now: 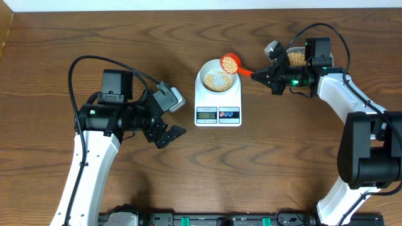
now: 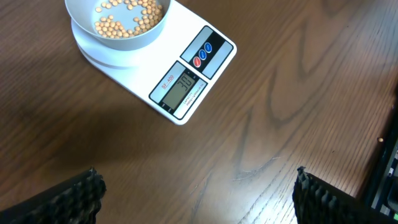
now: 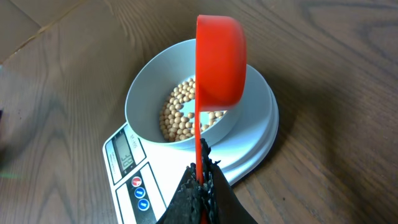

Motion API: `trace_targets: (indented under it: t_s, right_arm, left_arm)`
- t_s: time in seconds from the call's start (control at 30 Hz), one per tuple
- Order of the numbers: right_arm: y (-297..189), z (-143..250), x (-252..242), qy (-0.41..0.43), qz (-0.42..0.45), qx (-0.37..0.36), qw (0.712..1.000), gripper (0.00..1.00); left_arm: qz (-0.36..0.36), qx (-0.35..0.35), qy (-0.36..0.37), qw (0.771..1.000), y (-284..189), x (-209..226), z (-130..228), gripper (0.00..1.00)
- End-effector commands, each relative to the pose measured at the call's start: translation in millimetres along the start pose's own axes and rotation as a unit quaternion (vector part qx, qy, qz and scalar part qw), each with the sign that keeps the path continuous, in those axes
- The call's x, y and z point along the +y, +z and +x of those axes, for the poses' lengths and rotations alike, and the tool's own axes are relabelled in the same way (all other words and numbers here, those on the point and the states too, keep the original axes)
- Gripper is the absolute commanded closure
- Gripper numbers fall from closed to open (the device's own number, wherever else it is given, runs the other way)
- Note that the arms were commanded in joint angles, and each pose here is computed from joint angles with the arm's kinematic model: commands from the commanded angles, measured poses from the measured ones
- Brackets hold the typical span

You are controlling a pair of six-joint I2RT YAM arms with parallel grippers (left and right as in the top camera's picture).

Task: Scoop item into bowl and weigh 50g on scale
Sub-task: 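Hold the red scoop tipped over the bowl, shaking out remaining soybeans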

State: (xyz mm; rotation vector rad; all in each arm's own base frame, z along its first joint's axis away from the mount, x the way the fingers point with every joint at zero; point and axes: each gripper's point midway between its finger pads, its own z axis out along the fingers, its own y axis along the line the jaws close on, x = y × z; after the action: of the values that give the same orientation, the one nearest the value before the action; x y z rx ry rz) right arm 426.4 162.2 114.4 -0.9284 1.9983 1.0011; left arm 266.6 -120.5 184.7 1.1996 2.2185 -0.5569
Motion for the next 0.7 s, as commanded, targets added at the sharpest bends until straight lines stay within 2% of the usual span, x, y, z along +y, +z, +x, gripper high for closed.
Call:
trace_targets:
  t_s: [0.0,0.4,0.67]
  right_arm:
    - [5.4,1.6,1.7,-0.007,-0.008,0.001,1.0,0.99]
    - [5.8,0.2,1.8,-0.093,-0.008,-0.001,0.996,0.99]
    - [5.8,-7.8,-2.3,-0.117,0.0,-0.013,0.993,0.99]
  left_arm:
    - [-0.008,-0.011,0.015,1.0,-7.8,1.0,-8.0,0.01]
    - [-0.008,-0.011,0.015,1.0,-7.8,1.0,-8.0,0.01]
    - [-0.008,-0.011,0.015,1.0,-7.8,1.0,-8.0,0.01]
